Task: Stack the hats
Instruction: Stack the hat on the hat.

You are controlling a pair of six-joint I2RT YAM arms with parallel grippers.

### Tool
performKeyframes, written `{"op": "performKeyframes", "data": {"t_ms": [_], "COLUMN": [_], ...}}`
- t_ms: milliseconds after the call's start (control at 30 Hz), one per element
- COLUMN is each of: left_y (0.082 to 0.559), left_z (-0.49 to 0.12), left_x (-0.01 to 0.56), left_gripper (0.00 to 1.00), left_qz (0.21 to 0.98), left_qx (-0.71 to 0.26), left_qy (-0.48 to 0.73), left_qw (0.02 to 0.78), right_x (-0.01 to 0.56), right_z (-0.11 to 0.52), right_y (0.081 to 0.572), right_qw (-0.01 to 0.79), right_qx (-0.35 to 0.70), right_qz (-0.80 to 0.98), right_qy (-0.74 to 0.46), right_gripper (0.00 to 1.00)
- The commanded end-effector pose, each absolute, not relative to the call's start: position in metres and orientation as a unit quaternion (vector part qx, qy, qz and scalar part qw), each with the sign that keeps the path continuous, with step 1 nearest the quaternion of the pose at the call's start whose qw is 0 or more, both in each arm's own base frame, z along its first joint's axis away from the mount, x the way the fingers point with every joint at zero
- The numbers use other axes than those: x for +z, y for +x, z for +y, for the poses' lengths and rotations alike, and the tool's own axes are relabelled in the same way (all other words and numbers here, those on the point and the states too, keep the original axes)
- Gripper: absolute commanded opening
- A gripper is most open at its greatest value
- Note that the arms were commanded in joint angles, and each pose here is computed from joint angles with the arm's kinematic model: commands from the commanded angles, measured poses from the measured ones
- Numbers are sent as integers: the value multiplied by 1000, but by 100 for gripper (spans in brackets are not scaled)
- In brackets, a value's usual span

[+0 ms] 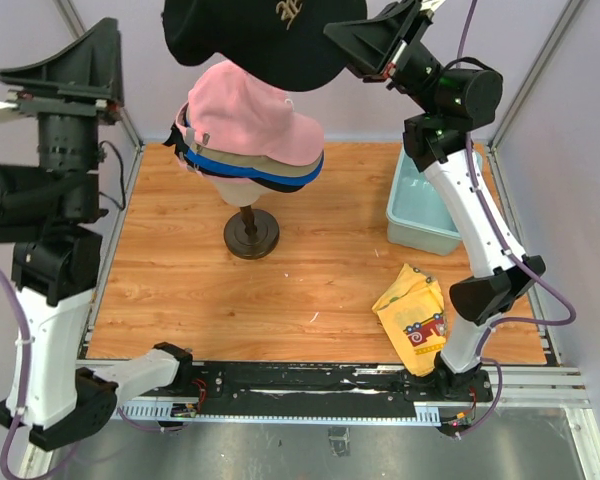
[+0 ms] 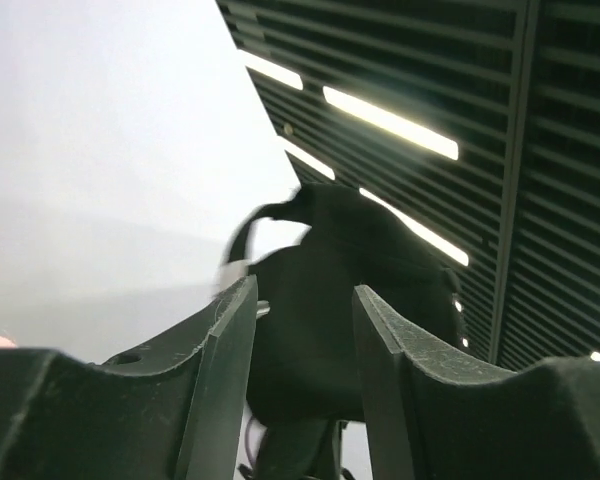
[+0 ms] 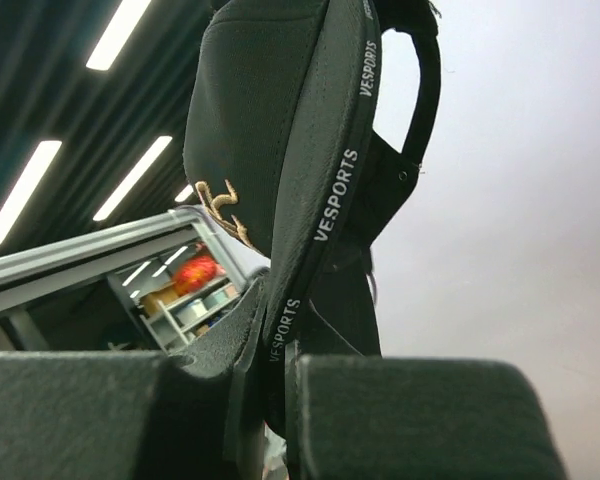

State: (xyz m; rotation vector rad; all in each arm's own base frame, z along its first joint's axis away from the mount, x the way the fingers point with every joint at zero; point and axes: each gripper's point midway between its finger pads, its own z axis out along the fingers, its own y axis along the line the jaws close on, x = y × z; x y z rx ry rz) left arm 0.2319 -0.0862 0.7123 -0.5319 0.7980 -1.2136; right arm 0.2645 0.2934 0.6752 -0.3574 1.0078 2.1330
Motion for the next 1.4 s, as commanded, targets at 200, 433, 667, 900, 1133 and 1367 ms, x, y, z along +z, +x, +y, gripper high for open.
{"op": "performKeyframes", "data": {"t_ms": [200, 433, 667, 900, 1133, 1367], "left_y": [226, 256, 267, 268, 267, 257], "left_z": [-47, -66, -74, -72, -58, -39], "left_x": [677, 628, 625, 638, 650, 663], "left_gripper": [54, 66, 71, 75, 83, 93], "left_qz": [355, 403, 388, 339, 291, 239], "left_qx": [-432, -357, -316, -301, -286, -263], "left_qy": [-265, -195, -145, -135, -162, -191], "left_qw": [785, 820, 853, 881, 898, 915], "right_x": [720, 724, 710, 695, 687, 670], "right_z": [286, 301, 320, 336, 343, 352], "right_y": [238, 241, 242, 239, 231, 225], "right_qw": [280, 211, 159, 130, 113, 93], "right_qx": [907, 932, 936, 932, 931, 929], "right_qz": [301, 290, 313, 338, 347, 357], "right_qy": [-95, -59, -28, -11, -8, 0], "right_gripper": [1, 1, 1, 1, 1, 1]}}
